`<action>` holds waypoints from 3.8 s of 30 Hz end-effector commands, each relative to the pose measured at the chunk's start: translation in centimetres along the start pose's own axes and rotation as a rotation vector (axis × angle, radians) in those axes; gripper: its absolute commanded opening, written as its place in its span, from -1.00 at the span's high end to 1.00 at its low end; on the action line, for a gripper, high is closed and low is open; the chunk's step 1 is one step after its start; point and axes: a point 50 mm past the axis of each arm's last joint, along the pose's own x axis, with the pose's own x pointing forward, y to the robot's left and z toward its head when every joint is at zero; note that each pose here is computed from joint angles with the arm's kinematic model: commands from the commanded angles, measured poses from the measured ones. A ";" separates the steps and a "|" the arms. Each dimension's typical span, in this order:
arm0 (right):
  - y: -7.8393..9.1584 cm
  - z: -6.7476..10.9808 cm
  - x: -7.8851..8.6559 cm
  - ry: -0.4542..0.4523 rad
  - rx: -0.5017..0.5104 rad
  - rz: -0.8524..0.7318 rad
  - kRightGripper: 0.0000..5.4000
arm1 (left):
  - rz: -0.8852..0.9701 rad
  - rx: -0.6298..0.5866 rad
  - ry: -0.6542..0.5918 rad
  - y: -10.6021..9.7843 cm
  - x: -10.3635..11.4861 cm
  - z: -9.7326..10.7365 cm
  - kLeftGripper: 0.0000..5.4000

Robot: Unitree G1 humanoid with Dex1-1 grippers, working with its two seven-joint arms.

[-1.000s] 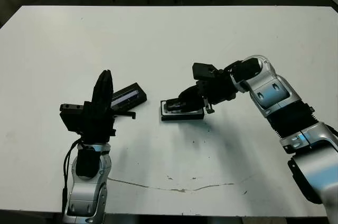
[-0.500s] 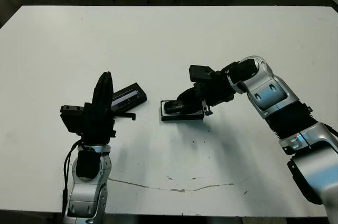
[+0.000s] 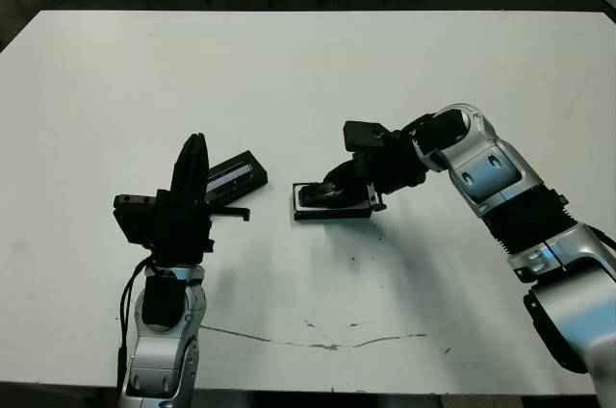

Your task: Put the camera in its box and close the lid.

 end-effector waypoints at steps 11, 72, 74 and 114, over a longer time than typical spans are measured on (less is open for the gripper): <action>0.7 -0.2 1.4 0.018 -0.038 0.015 0.67 | 0.008 0.018 0.036 0.1 -0.4 -0.6 1.00; 1.7 0.6 -8.2 -0.597 0.290 -0.723 -0.91 | -0.006 0.010 0.033 0.0 -0.1 -0.5 1.00; 2.5 -0.2 -8.0 -0.625 0.334 -0.809 -0.82 | -0.006 0.008 0.038 0.2 -0.1 -0.4 1.00; 8.7 -5.4 -7.4 -0.620 0.444 -0.993 1.00 | -0.968 0.129 0.522 7.7 8.5 0.4 -0.84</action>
